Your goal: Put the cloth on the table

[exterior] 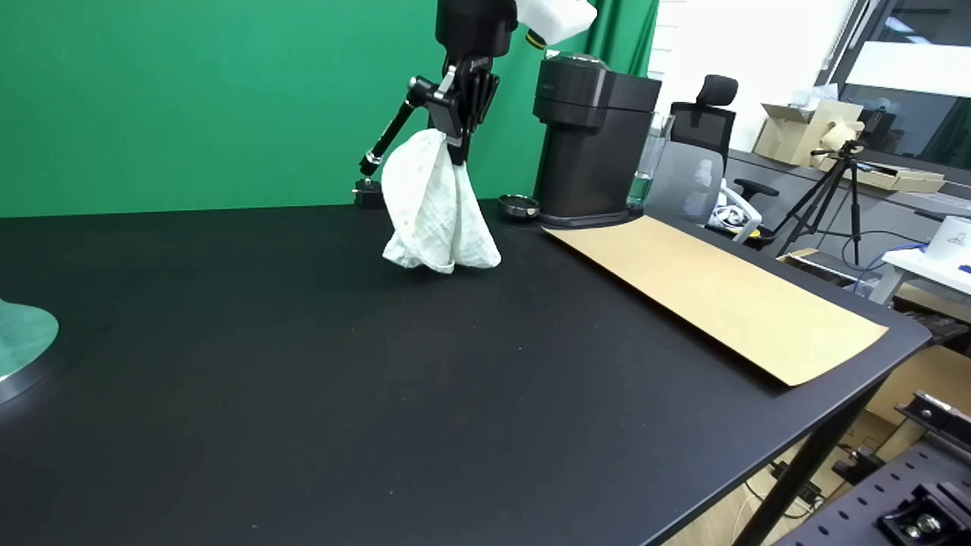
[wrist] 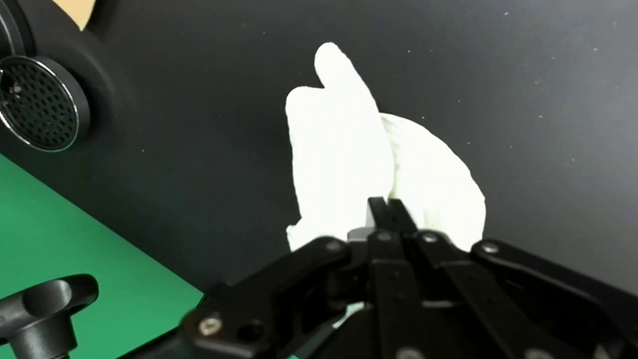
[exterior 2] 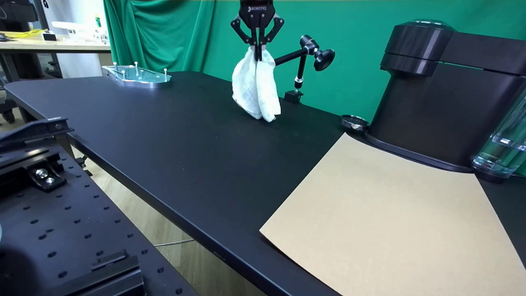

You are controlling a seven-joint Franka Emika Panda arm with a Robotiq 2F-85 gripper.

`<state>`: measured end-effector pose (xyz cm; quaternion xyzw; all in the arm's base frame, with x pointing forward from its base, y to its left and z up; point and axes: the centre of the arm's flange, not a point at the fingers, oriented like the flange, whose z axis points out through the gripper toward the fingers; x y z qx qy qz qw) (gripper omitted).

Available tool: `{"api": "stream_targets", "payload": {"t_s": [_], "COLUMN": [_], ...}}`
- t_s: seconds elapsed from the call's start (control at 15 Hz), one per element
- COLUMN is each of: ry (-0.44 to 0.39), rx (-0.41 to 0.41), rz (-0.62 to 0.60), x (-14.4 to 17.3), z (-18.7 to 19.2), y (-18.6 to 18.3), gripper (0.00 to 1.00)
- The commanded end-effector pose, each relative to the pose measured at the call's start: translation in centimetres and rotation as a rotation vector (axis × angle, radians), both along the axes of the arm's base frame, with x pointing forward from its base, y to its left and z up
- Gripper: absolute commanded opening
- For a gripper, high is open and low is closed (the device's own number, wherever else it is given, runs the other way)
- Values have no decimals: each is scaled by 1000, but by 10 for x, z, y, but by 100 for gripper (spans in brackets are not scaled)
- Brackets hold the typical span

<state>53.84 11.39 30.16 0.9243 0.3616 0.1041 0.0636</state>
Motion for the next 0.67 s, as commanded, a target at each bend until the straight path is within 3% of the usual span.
{"api": "stream_targets", "payload": {"t_s": [0.0,0.27,0.6], "ry": [10,13,44], "rx": [60,78,74], "rz": [-24,4,1], "x": [-41,-84,-114], "z": [33,49,52], "y": [-3,11,14], "gripper": [1,1,1]}}
